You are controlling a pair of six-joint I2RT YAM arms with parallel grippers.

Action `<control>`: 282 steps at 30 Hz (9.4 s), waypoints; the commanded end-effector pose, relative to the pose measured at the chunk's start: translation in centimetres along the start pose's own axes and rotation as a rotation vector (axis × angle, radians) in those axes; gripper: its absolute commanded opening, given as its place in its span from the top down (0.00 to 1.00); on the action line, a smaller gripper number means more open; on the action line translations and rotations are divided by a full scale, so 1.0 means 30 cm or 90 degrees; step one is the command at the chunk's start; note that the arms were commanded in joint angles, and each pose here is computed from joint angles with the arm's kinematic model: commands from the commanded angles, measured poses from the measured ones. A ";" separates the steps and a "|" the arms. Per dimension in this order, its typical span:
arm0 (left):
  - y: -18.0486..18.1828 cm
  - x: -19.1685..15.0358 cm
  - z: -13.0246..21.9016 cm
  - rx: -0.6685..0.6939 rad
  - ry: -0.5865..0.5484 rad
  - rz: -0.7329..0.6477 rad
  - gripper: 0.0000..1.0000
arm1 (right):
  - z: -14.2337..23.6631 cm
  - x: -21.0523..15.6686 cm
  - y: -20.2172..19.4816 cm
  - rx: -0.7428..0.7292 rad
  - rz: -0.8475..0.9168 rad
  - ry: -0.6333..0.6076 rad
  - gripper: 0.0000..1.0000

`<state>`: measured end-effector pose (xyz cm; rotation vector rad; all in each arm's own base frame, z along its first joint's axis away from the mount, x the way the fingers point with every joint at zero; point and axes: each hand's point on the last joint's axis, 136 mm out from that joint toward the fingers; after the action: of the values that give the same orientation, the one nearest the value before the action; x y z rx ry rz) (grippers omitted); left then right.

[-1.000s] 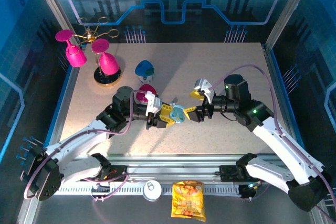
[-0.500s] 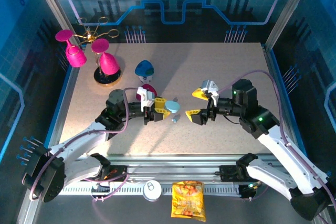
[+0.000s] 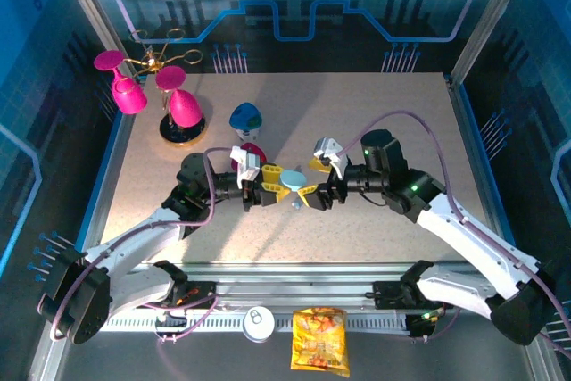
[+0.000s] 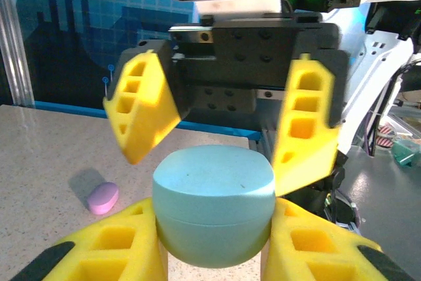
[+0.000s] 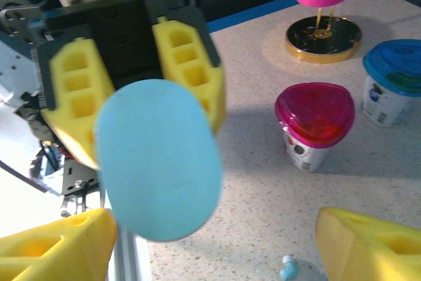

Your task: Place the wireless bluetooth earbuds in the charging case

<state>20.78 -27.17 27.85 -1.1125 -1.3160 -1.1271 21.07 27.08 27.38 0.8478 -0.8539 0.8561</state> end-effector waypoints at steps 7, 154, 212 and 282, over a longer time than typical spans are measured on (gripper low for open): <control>-0.039 0.011 0.002 -0.049 -0.004 -0.007 0.75 | 0.058 0.128 -0.078 -0.075 -0.025 -0.086 0.40; 0.044 0.011 0.021 0.030 -0.039 0.014 0.67 | -0.005 0.126 -0.015 -0.034 0.040 -0.091 0.18; 0.022 0.007 0.015 -0.006 -0.039 0.020 0.66 | -0.010 0.126 -0.060 -0.043 0.030 -0.077 0.58; 0.071 0.075 0.093 0.086 -0.111 -0.002 0.67 | -0.554 -0.470 -0.603 -0.061 -0.440 0.295 0.52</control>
<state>22.53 -24.64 29.32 -1.1615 -1.4487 -0.9342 37.70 31.07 3.01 0.7230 -0.2058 0.3585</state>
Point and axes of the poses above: each hand's point on the last joint's axis, 136 mm out from that joint toward the fingers, its own z axis back along the fingers, its own y axis along the line the jaws close on, x = y × z, and after that the axes turned 8 degrees about -z, right-handed
